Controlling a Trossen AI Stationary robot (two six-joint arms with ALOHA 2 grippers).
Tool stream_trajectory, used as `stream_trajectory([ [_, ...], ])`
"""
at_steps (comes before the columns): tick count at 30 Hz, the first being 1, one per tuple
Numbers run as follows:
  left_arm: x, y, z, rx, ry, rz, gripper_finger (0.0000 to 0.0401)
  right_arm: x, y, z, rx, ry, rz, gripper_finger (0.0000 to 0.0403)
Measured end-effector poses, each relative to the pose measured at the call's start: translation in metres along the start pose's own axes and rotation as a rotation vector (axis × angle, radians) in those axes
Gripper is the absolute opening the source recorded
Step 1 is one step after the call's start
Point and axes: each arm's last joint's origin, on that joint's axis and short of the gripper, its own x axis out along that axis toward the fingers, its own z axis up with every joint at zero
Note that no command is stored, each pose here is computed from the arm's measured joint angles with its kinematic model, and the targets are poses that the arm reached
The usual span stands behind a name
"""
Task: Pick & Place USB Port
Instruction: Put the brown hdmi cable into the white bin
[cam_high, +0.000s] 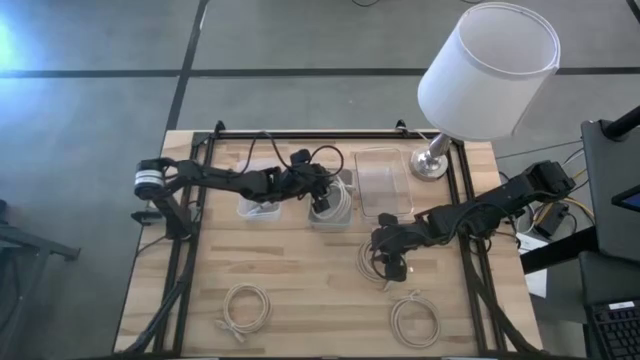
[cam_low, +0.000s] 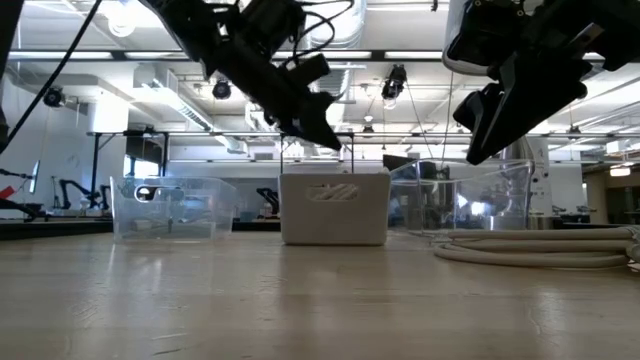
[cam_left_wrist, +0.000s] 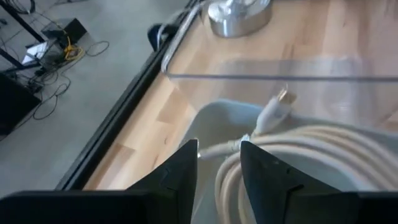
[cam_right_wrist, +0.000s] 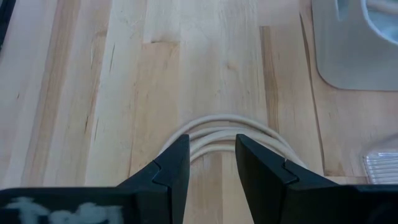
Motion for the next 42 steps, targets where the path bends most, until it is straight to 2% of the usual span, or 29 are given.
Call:
stream_trajectory([
  [13, -0.047, -0.015, 0.036, -0.008, -0.151, -0.087, 0.0126, 0.0, 0.003, 0.009, -0.073, -0.097, 0.013, 0.0123],
  [23, -0.104, -0.029, 0.05, 0.033, -0.195, -0.196, 0.0126, 0.0, 0.004, 0.006, 0.007, -0.078, 0.022, 0.0123],
  [32, -0.139, -0.024, 0.055, 0.034, -0.222, -0.24, 0.0126, 0.002, 0.012, -0.003, 0.029, 0.002, 0.107, 0.0123],
  [42, -0.148, -0.021, 0.054, 0.034, -0.212, -0.25, 0.0126, 0.035, 0.012, -0.02, 0.078, 0.158, 0.045, 0.0123],
])
